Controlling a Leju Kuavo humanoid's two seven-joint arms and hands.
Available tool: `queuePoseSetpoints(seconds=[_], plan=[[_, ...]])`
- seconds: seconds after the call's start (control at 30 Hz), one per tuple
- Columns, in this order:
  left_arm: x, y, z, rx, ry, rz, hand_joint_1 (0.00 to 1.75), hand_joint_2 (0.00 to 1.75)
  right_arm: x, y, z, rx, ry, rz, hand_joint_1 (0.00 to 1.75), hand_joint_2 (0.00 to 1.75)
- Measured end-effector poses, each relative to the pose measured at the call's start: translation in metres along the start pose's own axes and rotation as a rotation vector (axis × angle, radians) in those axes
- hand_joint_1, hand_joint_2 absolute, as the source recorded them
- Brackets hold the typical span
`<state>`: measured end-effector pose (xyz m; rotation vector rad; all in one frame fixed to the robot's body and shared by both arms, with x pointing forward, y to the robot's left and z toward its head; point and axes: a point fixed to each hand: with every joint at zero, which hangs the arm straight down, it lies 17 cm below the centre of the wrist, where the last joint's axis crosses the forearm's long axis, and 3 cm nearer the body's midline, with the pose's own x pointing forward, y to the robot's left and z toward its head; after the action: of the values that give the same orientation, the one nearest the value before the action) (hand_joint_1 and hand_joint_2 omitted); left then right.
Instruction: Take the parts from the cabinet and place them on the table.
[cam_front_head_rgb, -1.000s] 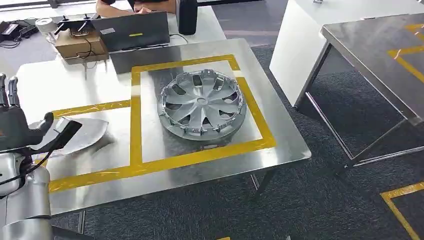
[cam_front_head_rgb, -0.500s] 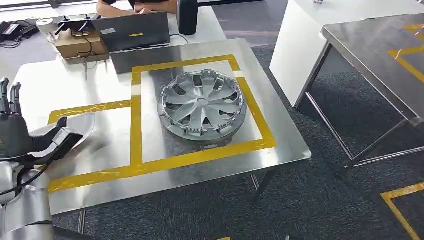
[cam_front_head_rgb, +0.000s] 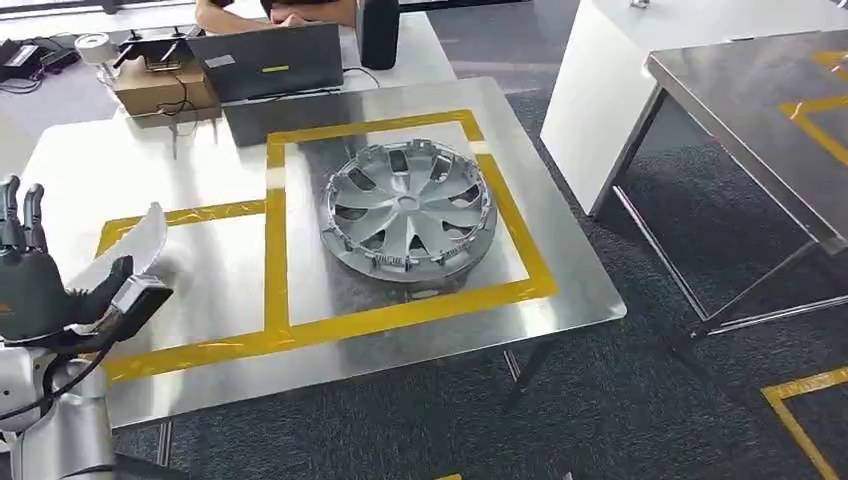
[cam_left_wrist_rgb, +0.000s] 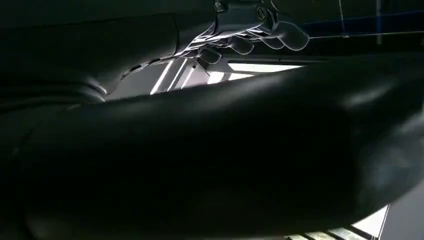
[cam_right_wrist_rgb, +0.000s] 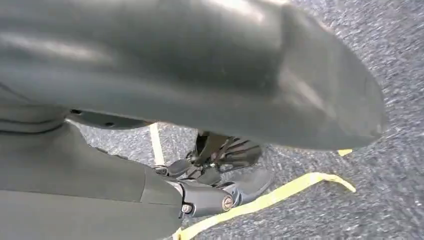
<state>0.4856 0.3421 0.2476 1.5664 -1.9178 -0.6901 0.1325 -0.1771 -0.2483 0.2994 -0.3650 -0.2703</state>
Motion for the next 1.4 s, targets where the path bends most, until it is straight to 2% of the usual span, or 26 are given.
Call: queuePoseSetpoints(seconds=[0.53,1.13,1.4], plan=[[-0.013,0.012,0.017,0.01,-0.009,-0.012,0.0,0.0,0.004,0.005,-0.002,0.007,0.007,0.028,0.0,0.0],[-0.006,0.016,0.002,0.03,-0.029,-0.024,0.0,0.0,0.01,0.009,-0.003,0.022,0.011,0.035,0.0,0.0],[-0.008,0.017,0.0,0.048,0.003,0.01,0.0,0.0,0.012,0.01,-0.003,0.024,0.004,0.03,0.0,0.0]])
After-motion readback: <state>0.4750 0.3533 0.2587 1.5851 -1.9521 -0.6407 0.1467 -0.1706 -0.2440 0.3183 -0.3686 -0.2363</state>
